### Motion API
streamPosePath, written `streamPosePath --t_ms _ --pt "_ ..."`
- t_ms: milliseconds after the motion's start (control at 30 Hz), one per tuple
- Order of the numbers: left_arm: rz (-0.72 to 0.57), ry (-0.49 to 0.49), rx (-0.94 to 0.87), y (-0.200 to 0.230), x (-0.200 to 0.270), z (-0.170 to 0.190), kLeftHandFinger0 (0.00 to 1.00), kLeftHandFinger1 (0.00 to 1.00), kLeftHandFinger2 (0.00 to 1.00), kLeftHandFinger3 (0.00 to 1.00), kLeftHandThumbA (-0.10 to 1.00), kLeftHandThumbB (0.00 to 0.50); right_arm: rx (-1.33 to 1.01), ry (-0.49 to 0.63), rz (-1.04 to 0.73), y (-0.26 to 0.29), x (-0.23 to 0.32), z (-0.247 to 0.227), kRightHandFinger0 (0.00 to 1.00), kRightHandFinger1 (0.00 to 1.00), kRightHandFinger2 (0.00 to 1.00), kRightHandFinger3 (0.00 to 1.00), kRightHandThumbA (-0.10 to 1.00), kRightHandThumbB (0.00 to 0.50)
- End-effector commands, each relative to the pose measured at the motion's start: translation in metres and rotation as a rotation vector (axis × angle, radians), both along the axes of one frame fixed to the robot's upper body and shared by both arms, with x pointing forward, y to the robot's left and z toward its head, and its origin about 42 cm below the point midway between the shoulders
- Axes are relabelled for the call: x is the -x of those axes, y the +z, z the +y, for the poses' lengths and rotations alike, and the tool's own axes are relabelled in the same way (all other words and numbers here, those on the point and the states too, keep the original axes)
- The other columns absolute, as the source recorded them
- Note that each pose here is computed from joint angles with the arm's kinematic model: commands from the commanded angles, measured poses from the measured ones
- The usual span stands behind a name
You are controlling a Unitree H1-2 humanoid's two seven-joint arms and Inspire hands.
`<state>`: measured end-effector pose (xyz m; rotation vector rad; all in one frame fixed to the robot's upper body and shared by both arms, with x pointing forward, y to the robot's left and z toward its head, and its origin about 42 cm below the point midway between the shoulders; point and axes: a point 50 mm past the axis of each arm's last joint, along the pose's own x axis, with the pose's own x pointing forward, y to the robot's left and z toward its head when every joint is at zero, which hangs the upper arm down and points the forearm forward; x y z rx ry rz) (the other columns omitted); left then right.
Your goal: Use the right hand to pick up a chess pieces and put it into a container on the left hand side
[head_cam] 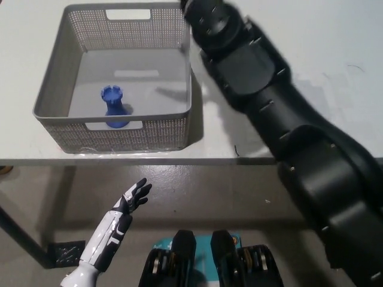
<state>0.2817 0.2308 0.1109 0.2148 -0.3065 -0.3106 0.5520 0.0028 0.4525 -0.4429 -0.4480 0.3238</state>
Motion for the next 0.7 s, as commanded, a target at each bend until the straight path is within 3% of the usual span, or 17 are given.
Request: streamPosePath --t_ms 0,167,267,333,400,533,667 --pt "-0.03 -0.018 -0.031 0.005 0.0 0.004 1.0 1.0 1.0 1.0 1.0 0.5 -0.12 0.025 -0.261 0.1 0.045 -0.055 1.0 1.0 1.0 1.0 1.0 0.46" --pt "-0.02 -0.011 0.002 0.0 0.009 0.006 1.0 1.0 1.0 1.0 1.0 0.5 -0.184 0.017 -0.441 0.095 0.099 -0.122 1.0 1.0 1.0 1.0 1.0 0.433" --pt "-0.019 -0.003 0.001 -0.003 0.013 0.01 1.0 1.0 1.0 1.0 1.0 0.469 -0.234 -0.005 -0.495 0.071 0.135 -0.156 1.0 1.0 1.0 1.0 1.0 0.452" --pt "-0.019 -0.003 0.007 -0.006 0.011 0.01 1.0 1.0 1.0 1.0 1.0 0.462 -0.271 -0.01 -0.54 0.045 0.163 -0.184 1.0 1.0 1.0 1.0 1.0 0.4" --pt "-0.017 0.004 0.004 -0.01 0.013 0.011 1.0 1.0 1.0 1.0 1.0 0.454 -0.302 -0.028 -0.578 0.02 0.187 -0.202 1.0 1.0 1.0 1.0 1.0 0.391" --pt "0.006 0.011 0.007 -0.015 0.018 0.011 1.0 1.0 1.0 1.0 1.0 0.461 -0.343 -0.055 -0.614 -0.037 0.235 -0.23 1.0 1.0 1.0 1.0 1.0 0.315" --pt "0.022 0.015 0.012 -0.019 0.019 0.013 1.0 1.0 1.0 1.0 1.0 0.469 -0.36 -0.102 -0.569 -0.085 0.269 -0.245 1.0 1.0 1.0 1.0 1.0 0.334"
